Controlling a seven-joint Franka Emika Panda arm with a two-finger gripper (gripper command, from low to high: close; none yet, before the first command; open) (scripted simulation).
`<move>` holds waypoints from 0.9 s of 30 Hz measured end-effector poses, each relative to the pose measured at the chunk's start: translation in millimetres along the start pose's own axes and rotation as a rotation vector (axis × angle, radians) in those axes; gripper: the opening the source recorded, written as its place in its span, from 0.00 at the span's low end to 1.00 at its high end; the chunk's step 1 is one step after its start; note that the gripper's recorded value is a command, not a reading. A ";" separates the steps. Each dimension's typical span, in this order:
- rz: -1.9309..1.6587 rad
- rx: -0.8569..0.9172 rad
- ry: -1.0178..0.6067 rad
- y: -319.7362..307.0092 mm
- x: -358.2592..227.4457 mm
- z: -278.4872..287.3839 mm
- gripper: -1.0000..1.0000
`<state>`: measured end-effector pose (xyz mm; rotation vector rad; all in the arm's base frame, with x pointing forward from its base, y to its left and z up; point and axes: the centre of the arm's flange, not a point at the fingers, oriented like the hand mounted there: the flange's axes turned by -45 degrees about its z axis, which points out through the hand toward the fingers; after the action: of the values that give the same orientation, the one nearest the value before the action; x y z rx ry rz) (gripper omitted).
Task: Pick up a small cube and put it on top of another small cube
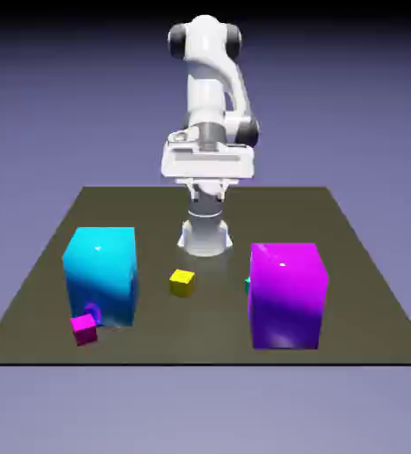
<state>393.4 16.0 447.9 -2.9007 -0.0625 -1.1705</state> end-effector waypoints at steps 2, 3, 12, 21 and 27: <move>0.010 0.031 -0.046 -24.3 -7.7 15.9 0.50; -0.020 0.050 -0.061 -44.3 -12.8 21.6 0.50; -0.307 0.232 -0.192 -215.7 -102.2 40.0 0.50; -0.464 0.344 -0.357 -312.3 -229.8 22.5 0.50; -0.290 0.213 -0.517 -315.6 -281.9 42.9 0.50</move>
<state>207.2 323.4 220.4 -2.9734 -0.5869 -0.3626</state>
